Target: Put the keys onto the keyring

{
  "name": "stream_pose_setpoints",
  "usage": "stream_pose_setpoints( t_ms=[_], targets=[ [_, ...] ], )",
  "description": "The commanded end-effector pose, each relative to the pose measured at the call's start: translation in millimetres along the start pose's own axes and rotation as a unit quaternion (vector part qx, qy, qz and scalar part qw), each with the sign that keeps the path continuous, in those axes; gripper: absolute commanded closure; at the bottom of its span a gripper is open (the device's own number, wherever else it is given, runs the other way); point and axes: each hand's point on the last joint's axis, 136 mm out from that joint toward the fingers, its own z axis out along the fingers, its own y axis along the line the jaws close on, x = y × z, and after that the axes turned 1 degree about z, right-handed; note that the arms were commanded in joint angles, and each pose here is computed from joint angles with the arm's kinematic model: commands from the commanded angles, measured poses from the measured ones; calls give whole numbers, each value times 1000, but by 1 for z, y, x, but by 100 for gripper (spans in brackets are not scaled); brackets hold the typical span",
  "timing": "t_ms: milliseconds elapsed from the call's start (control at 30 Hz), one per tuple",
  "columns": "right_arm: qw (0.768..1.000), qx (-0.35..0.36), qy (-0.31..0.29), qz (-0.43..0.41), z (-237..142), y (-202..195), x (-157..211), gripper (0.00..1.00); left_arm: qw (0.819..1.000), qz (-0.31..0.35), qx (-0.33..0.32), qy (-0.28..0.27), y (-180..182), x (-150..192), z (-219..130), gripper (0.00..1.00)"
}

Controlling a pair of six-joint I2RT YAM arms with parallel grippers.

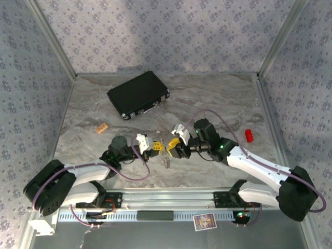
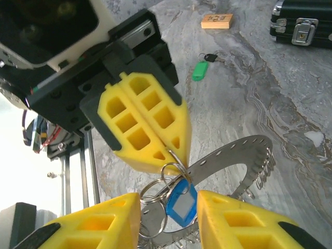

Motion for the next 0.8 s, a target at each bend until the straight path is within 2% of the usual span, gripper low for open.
stream_pose_setpoints(
  t_ms=[0, 300, 767],
  targets=[
    [999, 35, 8, -35, 0, -9, 9, 67, 999, 20, 2, -30, -3, -16, -1, 100],
    [996, 43, 28, -76, 11, -11, 16, 74, 999, 19, 3, -27, -3, -16, 0, 100],
    [993, 38, 12, -110, 6, -3, 2, 70, 999, 19, 6, -30, -5, -18, -1, 100]
  ],
)
